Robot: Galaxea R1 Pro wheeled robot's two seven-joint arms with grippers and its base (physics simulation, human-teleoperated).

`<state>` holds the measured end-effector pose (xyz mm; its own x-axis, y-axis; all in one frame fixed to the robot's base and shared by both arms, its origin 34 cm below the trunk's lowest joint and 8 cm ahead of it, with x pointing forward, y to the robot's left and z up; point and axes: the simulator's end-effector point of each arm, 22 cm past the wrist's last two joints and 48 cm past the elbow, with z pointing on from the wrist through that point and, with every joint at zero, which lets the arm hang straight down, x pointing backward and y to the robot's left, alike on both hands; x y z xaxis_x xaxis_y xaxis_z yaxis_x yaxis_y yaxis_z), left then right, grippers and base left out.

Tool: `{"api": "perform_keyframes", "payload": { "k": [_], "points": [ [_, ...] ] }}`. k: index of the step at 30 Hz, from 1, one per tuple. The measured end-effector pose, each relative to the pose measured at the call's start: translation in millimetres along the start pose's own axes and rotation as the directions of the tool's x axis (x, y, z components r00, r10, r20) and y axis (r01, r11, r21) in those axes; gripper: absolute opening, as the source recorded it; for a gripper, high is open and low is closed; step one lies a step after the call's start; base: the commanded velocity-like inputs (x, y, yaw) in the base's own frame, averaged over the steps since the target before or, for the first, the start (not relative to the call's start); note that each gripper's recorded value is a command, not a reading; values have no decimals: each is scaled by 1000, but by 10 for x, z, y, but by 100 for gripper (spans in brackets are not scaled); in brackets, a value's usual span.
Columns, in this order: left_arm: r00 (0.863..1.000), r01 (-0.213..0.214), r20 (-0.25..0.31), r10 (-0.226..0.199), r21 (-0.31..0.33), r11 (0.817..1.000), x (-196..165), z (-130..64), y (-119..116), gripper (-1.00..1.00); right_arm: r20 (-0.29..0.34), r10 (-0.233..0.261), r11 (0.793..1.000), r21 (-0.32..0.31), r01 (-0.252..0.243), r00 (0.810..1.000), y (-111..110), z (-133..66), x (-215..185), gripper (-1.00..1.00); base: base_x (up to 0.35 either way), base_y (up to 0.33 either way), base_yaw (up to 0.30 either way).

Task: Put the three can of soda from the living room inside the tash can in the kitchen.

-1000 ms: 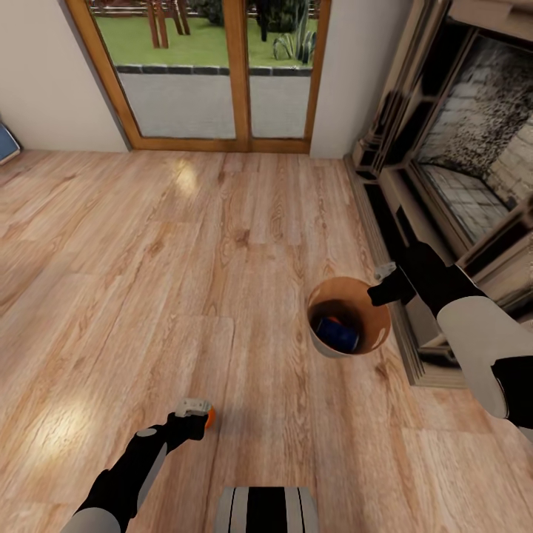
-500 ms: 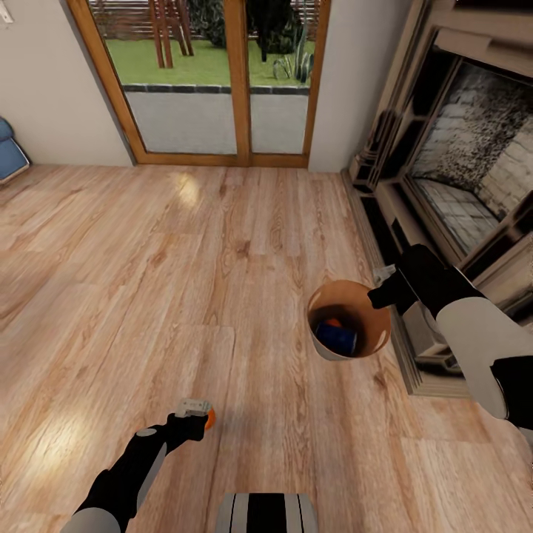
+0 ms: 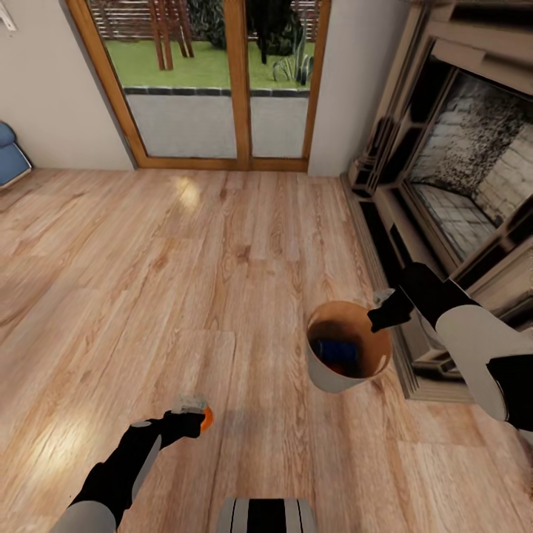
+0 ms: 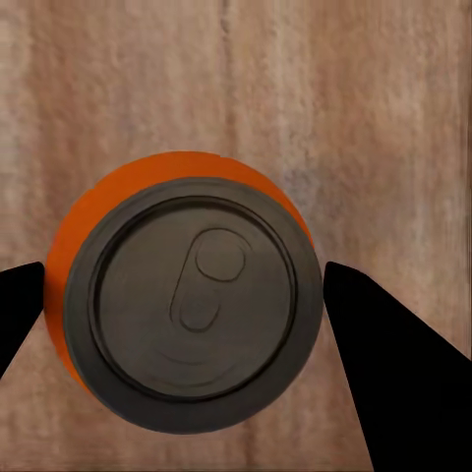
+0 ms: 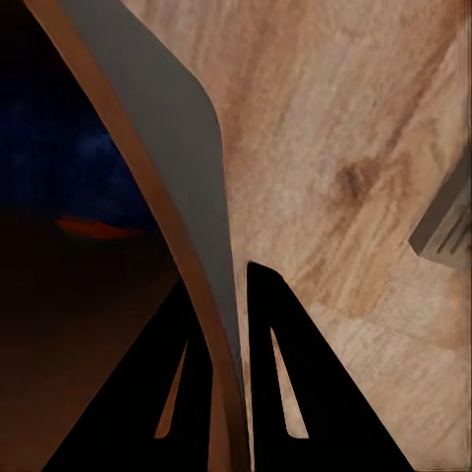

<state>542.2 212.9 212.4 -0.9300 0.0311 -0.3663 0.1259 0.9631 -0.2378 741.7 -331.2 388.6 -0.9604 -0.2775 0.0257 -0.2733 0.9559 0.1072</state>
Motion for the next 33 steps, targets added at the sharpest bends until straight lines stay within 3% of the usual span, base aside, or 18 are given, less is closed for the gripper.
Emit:
{"api": "perform_keyframes", "payload": {
  "k": [6, 9, 10, 13, 15, 18, 24, 27, 29, 30, 33],
  "points": [
    [1000, 1, -3, -1, 42, 999, -585, -331, 143, -100, -18, 14, 997, -74, -15, 1000, 184, -37, 65, -100, 0, 0, 0],
    [1000, -15, 24, 13, 94, 995, -1076, -579, 169, -100, -52, -30, 995, -100, 24, 998, 416, 133, 203, -100, 0, 0, 0],
    [1000, -15, 25, 12, 108, 994, -1140, -621, 156, -100, -85, -11, 992, -125, 0, 996, 507, 198, 309, -100, 0, 0, 0],
    [1000, -18, 23, 14, 161, 987, -1322, -781, 137, -100, -103, -31, 989, -147, 16, 994, 707, 260, 368, -100, 0, 0, 0],
    [1000, -19, 26, 13, 244, 970, -1548, -977, 83, -100, -122, -54, 985, -166, 34, 991, 855, 365, 475, -100, 0, 0, 0],
    [1000, -18, 29, 10, 304, 953, -1802, -1199, -7, -100, -104, -97, 982, -171, 78, 990, 909, 375, 475, -100, 0, 0, 0],
    [999, -17, 48, 0, 358, 934, -2323, -1606, -208, -100, -101, -114, 978, -184, 94, 988, 1098, 336, 449, -100, 0, 0, 0],
    [998, -17, 62, -9, 417, 909, -2680, -1926, -420, -100, -101, -146, 979, -158, 129, 984, 1181, 319, 408, -100, 0, 0, 0],
    [997, -32, 82, -5, 443, 896, -2911, -2126, -530, -100, -97, -149, 977, -166, 132, 984, 1274, 283, 372, -100, 0, 0, 0],
    [993, -59, 115, 5, 467, 882, -3105, -2268, -620, -100, -88, -153, 976, -173, 136, 984, 1348, 288, 339, -100, 0, 0, 0],
    [986, -107, 163, 28, 498, 860, -3348, -2456, -727, -100, -77, -135, 974, -192, 118, 988, 1464, 285, 290, -100, 0, 0, 0]
  ]
}}
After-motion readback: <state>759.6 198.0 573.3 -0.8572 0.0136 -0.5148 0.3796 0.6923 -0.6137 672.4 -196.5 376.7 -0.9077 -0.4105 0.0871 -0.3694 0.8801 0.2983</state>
